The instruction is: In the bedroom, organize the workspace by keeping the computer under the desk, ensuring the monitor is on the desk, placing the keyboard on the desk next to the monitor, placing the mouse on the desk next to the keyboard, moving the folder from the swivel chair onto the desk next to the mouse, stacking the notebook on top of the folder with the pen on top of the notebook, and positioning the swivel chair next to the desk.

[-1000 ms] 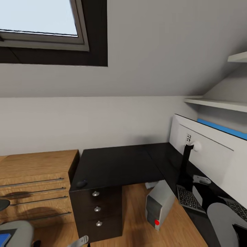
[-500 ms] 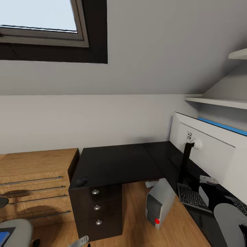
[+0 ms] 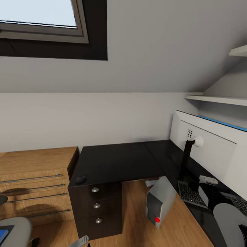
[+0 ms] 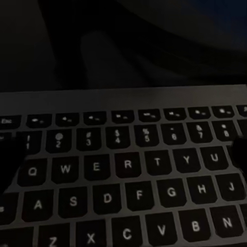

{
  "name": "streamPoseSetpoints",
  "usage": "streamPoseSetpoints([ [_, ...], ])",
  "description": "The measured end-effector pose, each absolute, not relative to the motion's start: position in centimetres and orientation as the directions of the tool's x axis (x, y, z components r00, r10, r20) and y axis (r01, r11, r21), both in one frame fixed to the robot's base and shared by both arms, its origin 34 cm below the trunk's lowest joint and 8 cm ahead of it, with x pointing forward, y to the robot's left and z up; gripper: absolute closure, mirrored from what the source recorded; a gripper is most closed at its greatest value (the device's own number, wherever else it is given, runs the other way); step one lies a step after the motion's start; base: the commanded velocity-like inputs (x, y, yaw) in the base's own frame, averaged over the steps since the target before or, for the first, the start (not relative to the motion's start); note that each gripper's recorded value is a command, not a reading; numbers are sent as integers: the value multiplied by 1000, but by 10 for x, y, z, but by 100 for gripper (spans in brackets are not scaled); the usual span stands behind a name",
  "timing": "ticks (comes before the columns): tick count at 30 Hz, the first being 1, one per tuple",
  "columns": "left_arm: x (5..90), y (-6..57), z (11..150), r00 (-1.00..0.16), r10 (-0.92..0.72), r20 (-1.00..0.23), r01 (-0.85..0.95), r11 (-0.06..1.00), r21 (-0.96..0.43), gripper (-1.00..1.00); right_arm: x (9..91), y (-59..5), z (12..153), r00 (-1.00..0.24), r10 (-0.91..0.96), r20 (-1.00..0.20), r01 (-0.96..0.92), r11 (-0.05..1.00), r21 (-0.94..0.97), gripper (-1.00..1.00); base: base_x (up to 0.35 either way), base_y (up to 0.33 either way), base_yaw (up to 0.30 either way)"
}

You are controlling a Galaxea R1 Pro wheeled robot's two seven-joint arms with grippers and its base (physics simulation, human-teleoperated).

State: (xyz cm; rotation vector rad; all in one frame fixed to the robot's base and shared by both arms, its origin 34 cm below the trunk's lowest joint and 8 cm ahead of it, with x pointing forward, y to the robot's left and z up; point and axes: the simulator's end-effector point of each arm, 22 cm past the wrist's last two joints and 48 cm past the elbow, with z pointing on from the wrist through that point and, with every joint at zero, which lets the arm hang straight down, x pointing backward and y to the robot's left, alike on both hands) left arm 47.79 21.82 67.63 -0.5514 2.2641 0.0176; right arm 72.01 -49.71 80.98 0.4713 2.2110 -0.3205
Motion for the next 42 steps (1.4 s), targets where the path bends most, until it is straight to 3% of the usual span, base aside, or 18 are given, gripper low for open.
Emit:
streamPoseSetpoints([
  [42, 474, 218, 604, -592, -385, -708, -394, 905, -162, -100, 722, -501, 751, -561, 212, -800, 439, 896, -70, -100, 0, 0, 0],
])
